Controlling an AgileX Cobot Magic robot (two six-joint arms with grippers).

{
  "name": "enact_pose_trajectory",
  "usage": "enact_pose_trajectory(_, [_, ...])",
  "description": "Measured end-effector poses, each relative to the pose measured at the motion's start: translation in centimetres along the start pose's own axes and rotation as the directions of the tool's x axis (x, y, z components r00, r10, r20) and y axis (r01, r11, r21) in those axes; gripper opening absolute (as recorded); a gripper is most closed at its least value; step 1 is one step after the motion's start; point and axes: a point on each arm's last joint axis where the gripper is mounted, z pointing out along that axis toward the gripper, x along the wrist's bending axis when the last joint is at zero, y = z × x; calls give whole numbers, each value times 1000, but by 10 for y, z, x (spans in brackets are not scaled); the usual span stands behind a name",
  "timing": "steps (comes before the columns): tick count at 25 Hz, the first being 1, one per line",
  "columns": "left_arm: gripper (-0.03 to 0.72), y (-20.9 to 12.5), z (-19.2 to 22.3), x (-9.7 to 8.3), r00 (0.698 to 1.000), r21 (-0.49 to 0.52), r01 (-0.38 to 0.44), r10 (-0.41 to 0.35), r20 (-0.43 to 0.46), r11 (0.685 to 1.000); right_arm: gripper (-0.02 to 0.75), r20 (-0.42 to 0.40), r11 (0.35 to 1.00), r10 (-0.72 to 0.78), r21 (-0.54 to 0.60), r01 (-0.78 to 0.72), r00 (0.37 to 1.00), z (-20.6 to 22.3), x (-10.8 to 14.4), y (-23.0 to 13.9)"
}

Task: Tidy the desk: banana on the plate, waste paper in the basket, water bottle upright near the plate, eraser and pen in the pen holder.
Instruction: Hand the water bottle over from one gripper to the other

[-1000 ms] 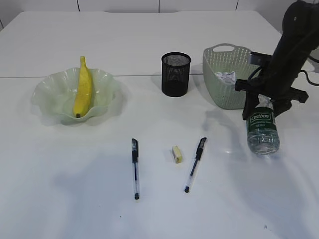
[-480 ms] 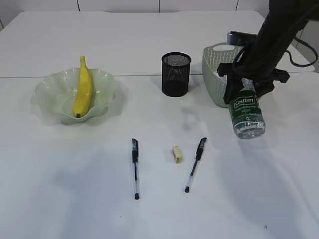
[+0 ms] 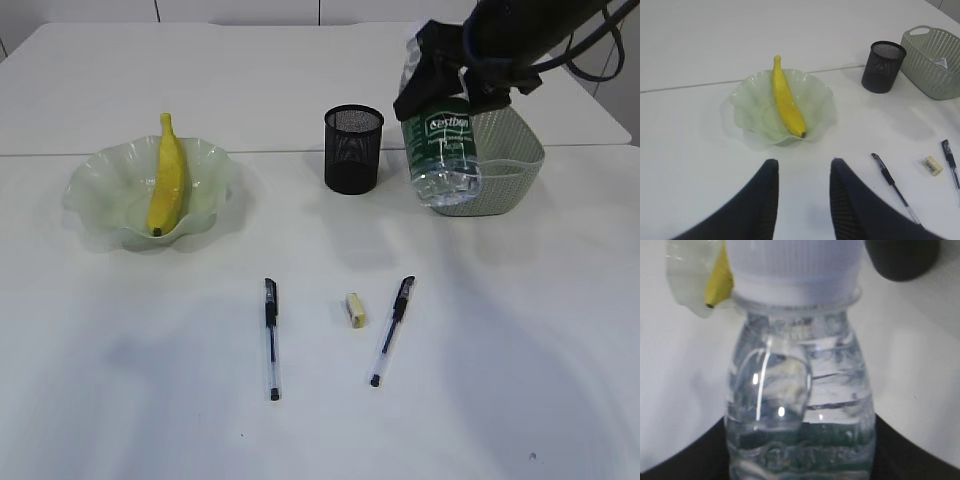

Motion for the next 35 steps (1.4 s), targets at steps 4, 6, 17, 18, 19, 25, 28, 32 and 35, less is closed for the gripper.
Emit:
enact_pose_trajectory(4, [240, -1, 9, 0, 1000, 36, 21, -21, 7, 999, 386, -108, 988, -135, -91, 125, 985, -18, 21, 5])
enact_pose_trajectory(6, [240, -2, 12, 0, 1000, 49, 25, -26, 7, 998, 386, -153, 973, -212, -131, 193, 965, -27, 31, 5])
enact_pose_trajectory(17, [240, 3, 17, -1, 998, 10, 55, -55, 18, 998, 386, -338, 869, -447, -385, 312, 828, -63, 72, 11])
enact_pose_trajectory(18, [240, 3, 17, -1, 998, 10, 56, -56, 18, 998, 386, -343, 860, -461, -401, 316, 819, -65, 75, 11])
enact_pose_trajectory(19, [240, 3, 17, -1, 998, 9, 58, -58, 19, 998, 386, -346, 849, -479, -418, 324, 807, -68, 80, 11])
enact_pose_trajectory(25, [240, 3, 17, -2, 996, 7, 81, -81, 31, 997, 386, -382, 824, -530, -441, 355, 757, -67, 107, 7])
enact_pose_trajectory(28, [240, 4, 17, -2, 996, 1, 86, -85, 32, 996, 386, -400, 828, -527, -440, 348, 750, -66, 112, 6])
enact_pose_trajectory(32, [240, 4, 17, -2, 995, 1, 89, -89, 34, 996, 386, -410, 830, -526, -441, 342, 745, -65, 115, 6])
enact_pose_trajectory(35, [240, 4, 17, -3, 995, -1, 93, -93, 36, 996, 386, -398, 833, -522, -426, 352, 754, -64, 114, 5])
